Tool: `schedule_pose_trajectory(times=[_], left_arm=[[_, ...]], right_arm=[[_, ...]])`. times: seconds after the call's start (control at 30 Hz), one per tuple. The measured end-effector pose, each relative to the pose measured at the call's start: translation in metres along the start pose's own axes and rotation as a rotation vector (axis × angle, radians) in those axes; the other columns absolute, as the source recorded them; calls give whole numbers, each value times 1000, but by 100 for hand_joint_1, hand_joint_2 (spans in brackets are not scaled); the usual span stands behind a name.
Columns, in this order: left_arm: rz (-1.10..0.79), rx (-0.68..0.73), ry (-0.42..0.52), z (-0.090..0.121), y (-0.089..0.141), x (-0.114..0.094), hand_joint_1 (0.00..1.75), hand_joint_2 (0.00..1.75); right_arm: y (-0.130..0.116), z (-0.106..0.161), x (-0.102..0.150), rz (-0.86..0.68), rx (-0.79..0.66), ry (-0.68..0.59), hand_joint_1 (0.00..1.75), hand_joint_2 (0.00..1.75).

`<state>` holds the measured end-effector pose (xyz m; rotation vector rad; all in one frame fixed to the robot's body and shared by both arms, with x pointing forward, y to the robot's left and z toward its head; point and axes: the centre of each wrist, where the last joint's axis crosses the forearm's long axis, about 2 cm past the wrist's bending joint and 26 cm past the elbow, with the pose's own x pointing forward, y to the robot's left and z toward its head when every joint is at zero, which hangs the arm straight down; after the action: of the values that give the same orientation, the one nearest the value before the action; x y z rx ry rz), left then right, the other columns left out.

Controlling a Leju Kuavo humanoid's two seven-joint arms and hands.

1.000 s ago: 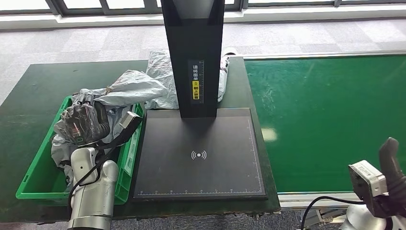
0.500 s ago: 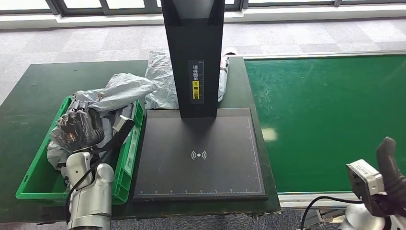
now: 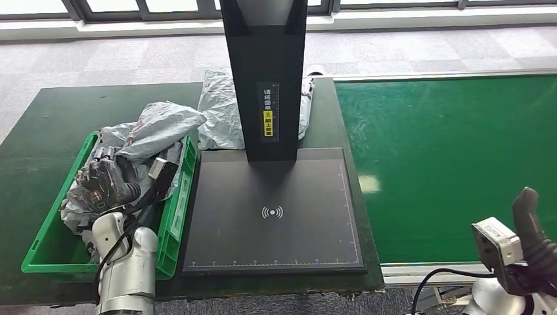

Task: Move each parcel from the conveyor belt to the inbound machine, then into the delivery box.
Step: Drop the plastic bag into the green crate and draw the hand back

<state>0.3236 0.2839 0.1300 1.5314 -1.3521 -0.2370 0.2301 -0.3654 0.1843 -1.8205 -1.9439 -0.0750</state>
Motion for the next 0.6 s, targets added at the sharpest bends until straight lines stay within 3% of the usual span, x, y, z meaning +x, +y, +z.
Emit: schedule_pose_trajectory(times=[0.27, 0.3, 0.4, 0.43, 0.6], left_arm=[[37, 66, 46, -12, 9, -41, 175, 175], [40, 82, 55, -14, 11, -47, 131, 175], [39, 117, 84, -19, 15, -62, 0, 44], [42, 128, 93, -20, 17, -66, 0, 0], [130, 250, 64, -23, 24, -89, 0, 0]], right_arm=[[3, 4, -1, 1, 18, 6, 0, 175], [2, 4, -2, 3, 18, 8, 0, 175], [1, 5, -4, 11, 20, 15, 0, 175], [1, 6, -5, 12, 21, 17, 0, 175], [1, 9, -8, 24, 32, 28, 0, 175]])
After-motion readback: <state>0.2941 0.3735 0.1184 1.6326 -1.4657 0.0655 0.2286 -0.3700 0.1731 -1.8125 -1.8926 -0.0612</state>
